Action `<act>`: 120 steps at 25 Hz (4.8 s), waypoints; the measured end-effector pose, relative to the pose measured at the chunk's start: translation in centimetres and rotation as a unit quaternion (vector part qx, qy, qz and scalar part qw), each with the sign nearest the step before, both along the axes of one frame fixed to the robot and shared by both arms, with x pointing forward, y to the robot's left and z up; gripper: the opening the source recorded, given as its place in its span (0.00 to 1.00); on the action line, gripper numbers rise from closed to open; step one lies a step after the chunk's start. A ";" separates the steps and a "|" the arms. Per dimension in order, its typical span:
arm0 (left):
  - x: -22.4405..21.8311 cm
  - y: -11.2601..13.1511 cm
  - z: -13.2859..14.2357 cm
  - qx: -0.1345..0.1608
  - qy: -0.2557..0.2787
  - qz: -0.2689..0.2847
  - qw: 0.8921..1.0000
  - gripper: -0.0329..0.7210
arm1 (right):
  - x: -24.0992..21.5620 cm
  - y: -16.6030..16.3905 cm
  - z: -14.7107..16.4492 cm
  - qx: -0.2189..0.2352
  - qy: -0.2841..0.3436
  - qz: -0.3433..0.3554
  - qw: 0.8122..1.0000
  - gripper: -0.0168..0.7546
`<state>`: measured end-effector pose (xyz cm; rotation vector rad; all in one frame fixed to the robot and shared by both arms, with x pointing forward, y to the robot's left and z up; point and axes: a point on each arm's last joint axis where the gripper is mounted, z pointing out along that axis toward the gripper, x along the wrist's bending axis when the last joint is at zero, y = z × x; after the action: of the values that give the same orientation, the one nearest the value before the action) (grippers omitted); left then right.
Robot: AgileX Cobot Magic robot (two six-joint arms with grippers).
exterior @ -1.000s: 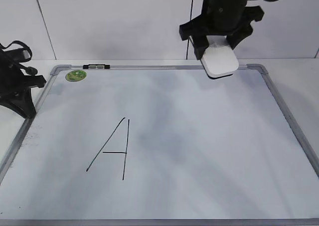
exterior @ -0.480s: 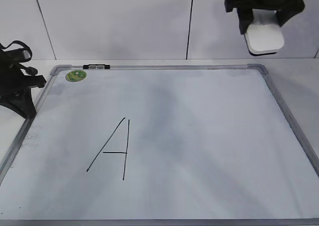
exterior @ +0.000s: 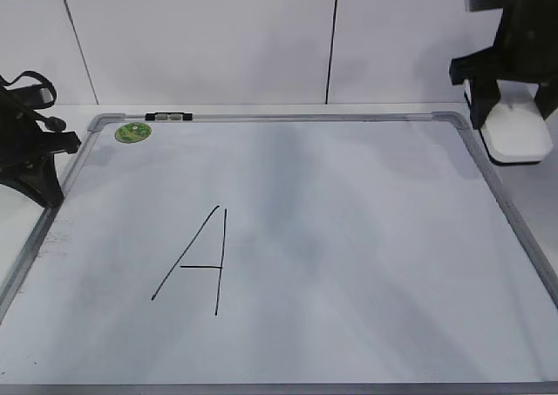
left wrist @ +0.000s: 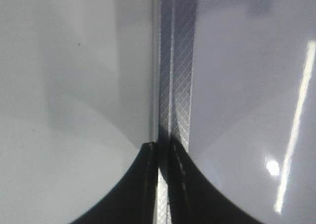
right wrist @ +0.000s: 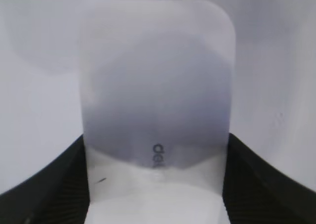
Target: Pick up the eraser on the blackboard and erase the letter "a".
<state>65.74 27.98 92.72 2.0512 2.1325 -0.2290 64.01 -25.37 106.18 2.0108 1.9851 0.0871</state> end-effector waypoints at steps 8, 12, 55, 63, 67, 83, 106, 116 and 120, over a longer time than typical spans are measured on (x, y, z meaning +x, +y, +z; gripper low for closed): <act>0.0 0.0 0.0 -0.001 0.001 0.000 1.000 0.09 | -1.8 -0.9 -4.5 0.034 0.094 0.026 0.995 0.71; 0.0 0.0 0.0 -0.001 0.001 0.000 1.000 0.09 | -1.9 -1.6 -5.0 0.040 0.102 0.019 0.994 0.71; 0.0 0.0 0.0 -0.002 0.002 0.000 1.000 0.09 | -0.1 -1.2 -9.8 0.064 0.125 0.006 0.990 0.79; 0.0 -0.1 0.0 -0.003 0.002 0.001 1.000 0.10 | 0.0 -1.3 -9.7 0.059 0.121 0.009 0.991 0.89; -0.1 -0.1 0.0 -0.007 0.006 0.001 1.000 0.20 | 0.1 -1.3 -9.1 0.057 0.123 0.008 0.991 0.89; -2.4 -0.1 10.3 0.005 -0.083 -0.019 0.996 0.48 | 1.5 -1.0 -4.6 0.073 0.059 0.010 0.995 0.89; -19.0 0.3 28.6 0.022 -0.324 0.002 0.946 0.48 | -11.8 0.1 15.0 0.177 -0.179 0.059 0.966 0.81; -27.0 -0.9 26.8 0.037 -0.335 -0.051 0.940 0.48 | -21.7 -0.6 15.7 0.187 -0.210 0.083 0.956 0.79; -30.1 -0.4 27.9 0.050 -0.376 -0.042 0.924 0.48 | -25.1 -1.1 13.5 0.188 -0.198 0.080 0.959 0.79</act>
<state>35.67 27.59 120.58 1.8482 1.5939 0.5801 38.88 -26.44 119.73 1.8393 1.9629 0.8926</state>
